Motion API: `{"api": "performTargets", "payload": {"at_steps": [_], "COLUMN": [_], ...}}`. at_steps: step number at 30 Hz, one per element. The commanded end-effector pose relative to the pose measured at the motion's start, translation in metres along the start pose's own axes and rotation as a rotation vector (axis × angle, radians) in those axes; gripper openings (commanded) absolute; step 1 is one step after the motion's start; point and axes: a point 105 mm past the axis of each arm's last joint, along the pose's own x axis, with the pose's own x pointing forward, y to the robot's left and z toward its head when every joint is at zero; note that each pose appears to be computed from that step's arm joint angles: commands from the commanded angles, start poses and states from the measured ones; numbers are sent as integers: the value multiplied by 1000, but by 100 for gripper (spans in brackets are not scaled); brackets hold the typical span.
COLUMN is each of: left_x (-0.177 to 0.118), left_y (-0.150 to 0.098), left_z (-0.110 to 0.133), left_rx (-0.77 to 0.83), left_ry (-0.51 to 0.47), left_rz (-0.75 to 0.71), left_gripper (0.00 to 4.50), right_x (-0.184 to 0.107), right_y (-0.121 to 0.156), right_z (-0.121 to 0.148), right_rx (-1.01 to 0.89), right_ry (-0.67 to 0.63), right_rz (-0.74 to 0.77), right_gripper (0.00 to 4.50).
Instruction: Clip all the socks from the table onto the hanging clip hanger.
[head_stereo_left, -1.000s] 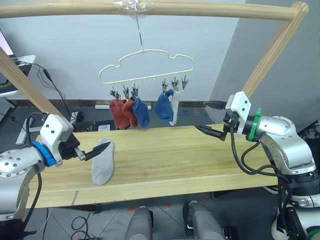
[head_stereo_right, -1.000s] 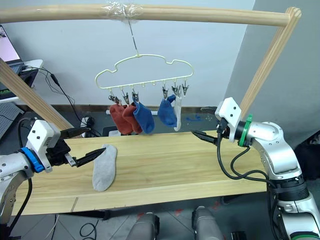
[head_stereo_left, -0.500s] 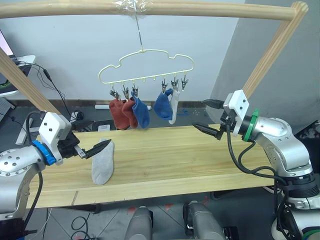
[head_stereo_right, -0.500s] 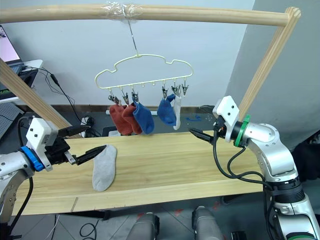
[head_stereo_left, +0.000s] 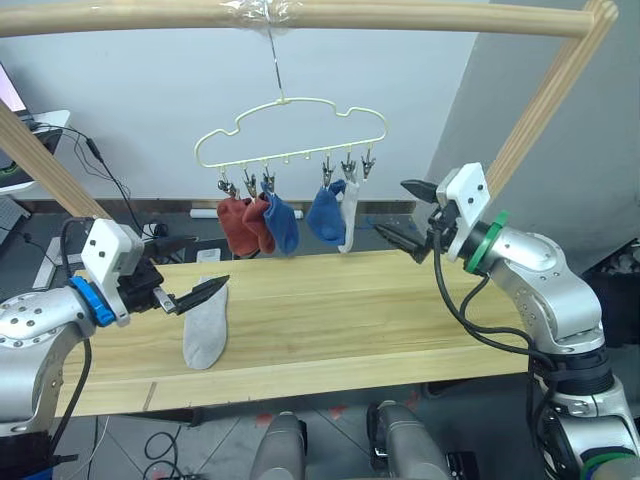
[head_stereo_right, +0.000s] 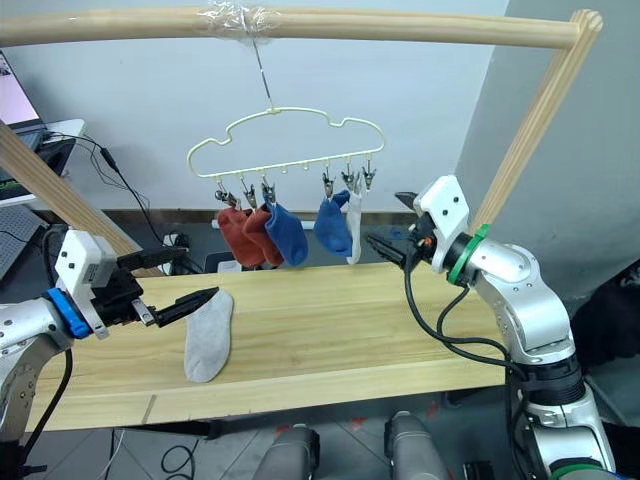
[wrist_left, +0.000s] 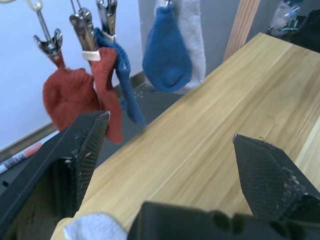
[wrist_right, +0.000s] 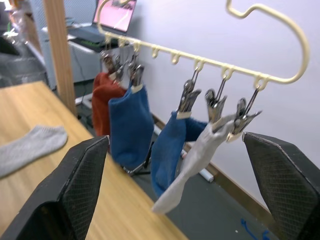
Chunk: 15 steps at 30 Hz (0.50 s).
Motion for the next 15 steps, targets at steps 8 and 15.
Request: {"api": "performTargets", "payload": {"at_steps": [8,15], "left_x": [14,22], "left_y": [6,3], "left_z": [21,23], "left_rx": [19,19], "left_ry": [-93,-112], "left_rz": [9,-1], "left_gripper": [450,450], "right_x": [9,16], "right_y": [-5,-11], "right_z": [13,12], "right_rx": [27,58], "right_ry": [-29,-39], "right_rz": [-101,-154], "right_gripper": [448,352]}}
